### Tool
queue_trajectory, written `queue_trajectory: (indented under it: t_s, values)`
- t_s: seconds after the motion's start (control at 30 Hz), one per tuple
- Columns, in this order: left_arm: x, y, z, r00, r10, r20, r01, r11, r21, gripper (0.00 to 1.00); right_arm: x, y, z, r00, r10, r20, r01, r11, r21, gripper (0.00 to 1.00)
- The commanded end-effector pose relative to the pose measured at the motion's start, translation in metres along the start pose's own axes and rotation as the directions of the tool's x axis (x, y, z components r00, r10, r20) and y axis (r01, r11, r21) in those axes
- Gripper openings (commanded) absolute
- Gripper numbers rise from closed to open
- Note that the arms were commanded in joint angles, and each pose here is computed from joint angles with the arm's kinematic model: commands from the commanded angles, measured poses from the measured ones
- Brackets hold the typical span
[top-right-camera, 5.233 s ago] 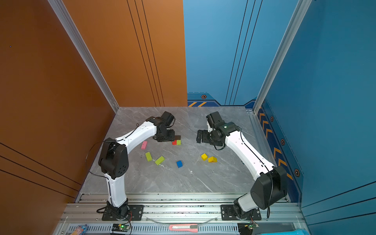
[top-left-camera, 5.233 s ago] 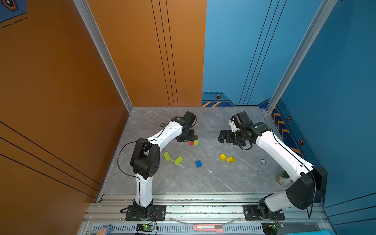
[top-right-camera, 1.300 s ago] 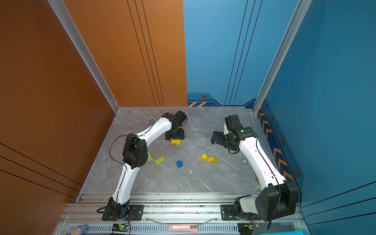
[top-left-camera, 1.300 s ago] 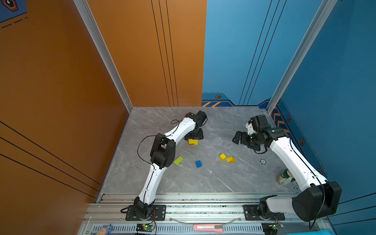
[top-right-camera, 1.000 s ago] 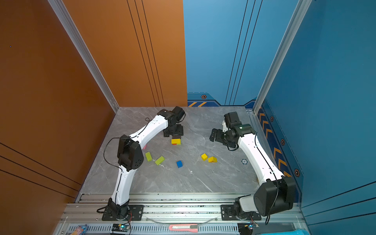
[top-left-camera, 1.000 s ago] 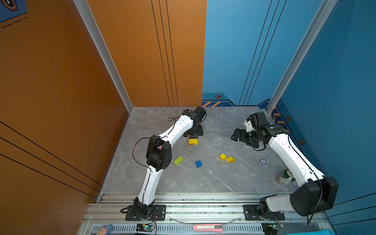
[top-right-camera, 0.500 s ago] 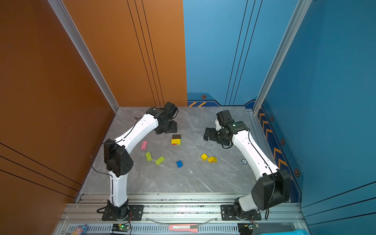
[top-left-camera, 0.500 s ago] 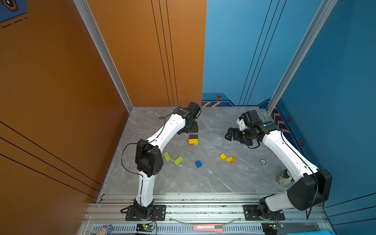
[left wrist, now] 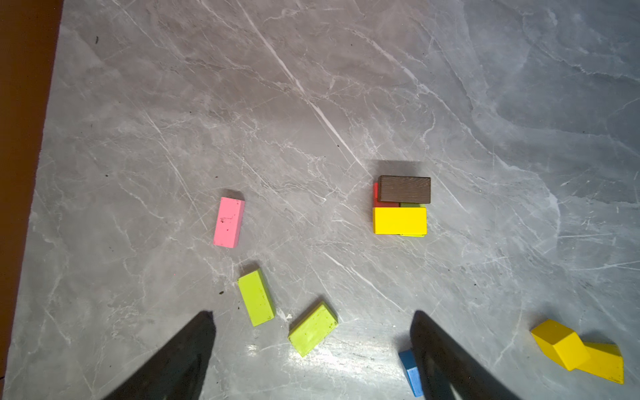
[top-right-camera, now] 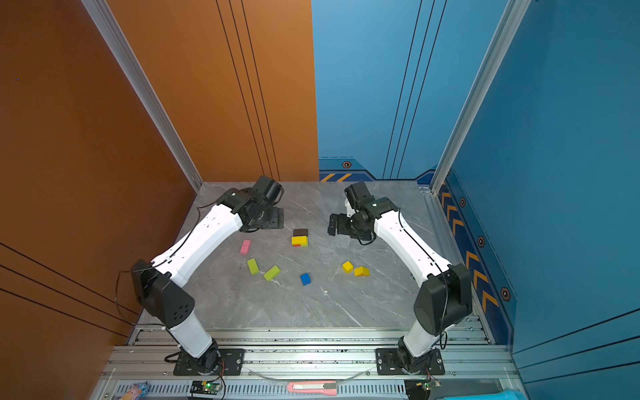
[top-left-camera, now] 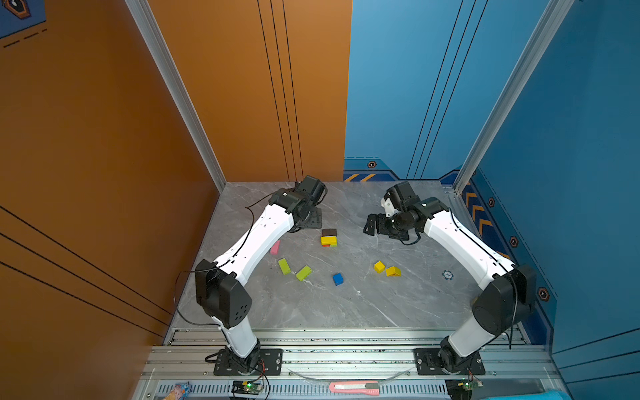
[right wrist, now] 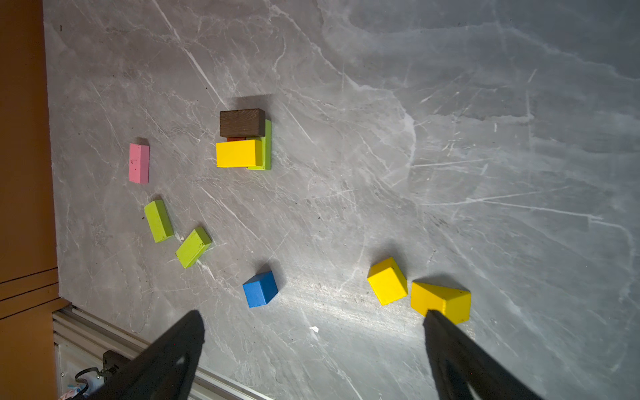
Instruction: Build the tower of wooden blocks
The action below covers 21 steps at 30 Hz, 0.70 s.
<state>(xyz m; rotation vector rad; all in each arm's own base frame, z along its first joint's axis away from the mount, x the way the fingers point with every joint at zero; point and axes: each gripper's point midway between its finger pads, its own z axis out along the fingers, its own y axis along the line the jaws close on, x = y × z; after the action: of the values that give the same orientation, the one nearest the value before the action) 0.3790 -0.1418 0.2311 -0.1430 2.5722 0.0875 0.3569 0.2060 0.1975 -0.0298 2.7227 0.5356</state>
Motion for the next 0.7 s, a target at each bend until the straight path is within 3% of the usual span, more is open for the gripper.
queue_trajectory:
  t_s: [0.0, 0.3, 0.67]
  values:
    - [-0.001, 0.011, -0.004, 1.0, -0.009, 0.03, 0.009, 1.0, 0.004, 0.91, -0.009, 0.01, 0.007, 1.0, -0.001, 0.011, 0.0, 1.0, 0.014, 1.0]
    - [0.052, -0.02, 0.031, 0.993, -0.077, -0.088, 0.089, 0.987, 0.132, 0.88, 0.003, 0.011, 0.006, 0.999, -0.043, -0.032, 0.045, 0.998, 0.05, 1.0]
    - [0.079, -0.086, 0.097, 0.983, 0.044, -0.177, -0.023, 0.992, 0.122, 0.88, 0.021, -0.03, -0.042, 1.0, -0.005, 0.021, 0.002, 0.993, 0.115, 1.0]
